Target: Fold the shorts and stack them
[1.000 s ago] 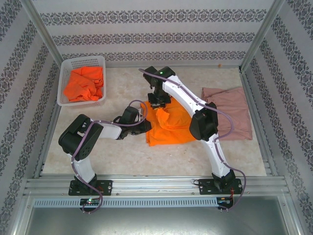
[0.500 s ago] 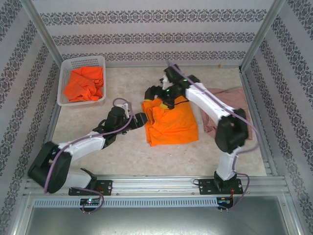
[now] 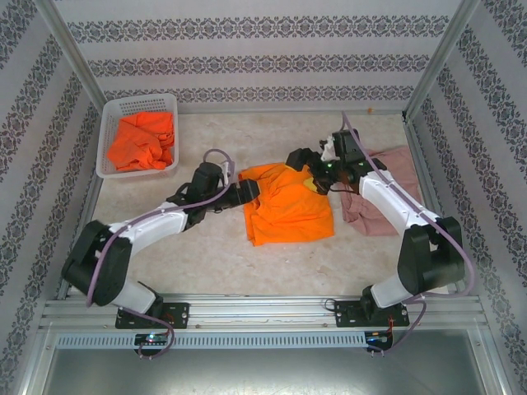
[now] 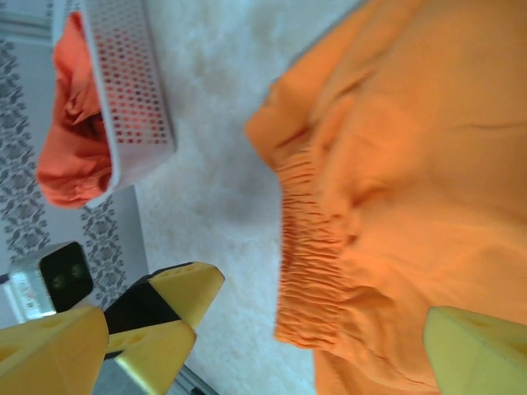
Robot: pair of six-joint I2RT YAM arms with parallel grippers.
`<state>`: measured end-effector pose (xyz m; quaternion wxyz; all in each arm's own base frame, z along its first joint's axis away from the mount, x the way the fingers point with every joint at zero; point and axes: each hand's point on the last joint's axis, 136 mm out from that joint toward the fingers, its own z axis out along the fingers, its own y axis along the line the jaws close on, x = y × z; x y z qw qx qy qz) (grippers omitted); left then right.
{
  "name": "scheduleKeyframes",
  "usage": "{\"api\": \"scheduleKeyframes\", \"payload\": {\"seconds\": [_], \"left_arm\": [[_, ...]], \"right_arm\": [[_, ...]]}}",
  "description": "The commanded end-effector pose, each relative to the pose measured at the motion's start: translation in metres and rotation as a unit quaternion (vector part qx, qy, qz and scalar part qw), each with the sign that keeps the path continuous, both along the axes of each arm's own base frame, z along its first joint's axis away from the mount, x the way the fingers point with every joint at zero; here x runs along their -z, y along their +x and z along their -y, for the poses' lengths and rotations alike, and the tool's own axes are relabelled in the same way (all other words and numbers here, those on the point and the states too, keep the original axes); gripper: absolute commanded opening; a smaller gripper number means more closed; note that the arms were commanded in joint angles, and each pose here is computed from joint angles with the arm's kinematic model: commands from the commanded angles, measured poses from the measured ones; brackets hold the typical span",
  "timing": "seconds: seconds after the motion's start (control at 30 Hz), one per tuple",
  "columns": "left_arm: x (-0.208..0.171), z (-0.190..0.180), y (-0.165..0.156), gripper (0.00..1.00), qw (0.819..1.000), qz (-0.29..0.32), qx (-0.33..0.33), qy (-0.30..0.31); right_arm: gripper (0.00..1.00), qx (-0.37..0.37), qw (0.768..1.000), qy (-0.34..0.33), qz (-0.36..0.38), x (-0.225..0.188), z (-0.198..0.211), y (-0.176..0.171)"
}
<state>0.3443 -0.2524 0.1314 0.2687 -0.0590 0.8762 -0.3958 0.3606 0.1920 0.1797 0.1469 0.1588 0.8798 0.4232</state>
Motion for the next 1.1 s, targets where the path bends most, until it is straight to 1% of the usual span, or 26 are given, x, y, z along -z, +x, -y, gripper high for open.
{"api": "scheduleKeyframes", "payload": {"seconds": [0.0, 0.17, 0.27, 0.37, 0.4, 0.43, 0.5, 0.53, 0.57, 0.67, 0.73, 0.93, 1.07], "left_arm": [[0.011, 0.014, -0.002, 0.77, 0.999, -0.038, 0.012, -0.015], [0.027, 0.026, 0.009, 0.76, 0.998, -0.058, 0.015, -0.015], [0.036, 0.034, 0.015, 0.71, 0.997, -0.068, 0.018, -0.018], [0.047, 0.042, 0.019, 0.64, 0.996, -0.083, 0.025, -0.025], [0.05, 0.045, 0.02, 0.58, 0.996, -0.087, 0.024, -0.025], [0.053, 0.046, 0.021, 0.51, 0.995, -0.09, 0.024, -0.025], [0.059, 0.048, 0.023, 0.39, 0.995, -0.097, 0.025, -0.021], [0.059, 0.049, 0.024, 0.32, 0.995, -0.097, 0.026, -0.02], [0.059, 0.05, 0.025, 0.28, 0.995, -0.097, 0.028, -0.02], [0.047, 0.052, 0.029, 0.11, 0.996, -0.086, 0.034, -0.015], [0.031, 0.053, 0.034, 0.0, 0.997, -0.069, 0.04, -0.01], [-0.037, 0.063, 0.048, 0.0, 0.998, -0.012, 0.065, -0.011], [-0.069, 0.06, 0.046, 0.0, 0.997, 0.014, 0.069, -0.014]], "right_arm": [[0.98, 0.01, 0.999, 0.025, 0.04, -0.023, 0.008, 0.0], [0.98, 0.018, 0.999, 0.022, 0.033, -0.014, 0.018, -0.002], [0.98, 0.019, 0.999, 0.021, 0.026, -0.008, 0.019, -0.003], [0.98, 0.02, 0.999, 0.02, 0.02, -0.002, 0.019, -0.003], [0.98, 0.02, 0.999, 0.02, 0.019, -0.001, 0.019, -0.003], [0.98, 0.019, 0.999, 0.02, 0.018, -0.001, 0.019, -0.003], [0.98, 0.018, 1.0, 0.02, 0.015, 0.002, 0.019, -0.003], [0.98, 0.018, 1.0, 0.021, 0.013, 0.004, 0.019, -0.004], [0.98, 0.018, 1.0, 0.021, 0.012, 0.005, 0.019, -0.004], [0.98, 0.019, 1.0, 0.022, 0.011, 0.006, 0.021, -0.004], [0.98, 0.022, 0.999, 0.022, 0.014, 0.005, 0.024, -0.003], [0.98, 0.054, 0.998, 0.023, 0.031, -0.005, 0.046, 0.003], [0.98, 0.06, 0.997, 0.024, 0.033, -0.009, 0.053, 0.003]]}}
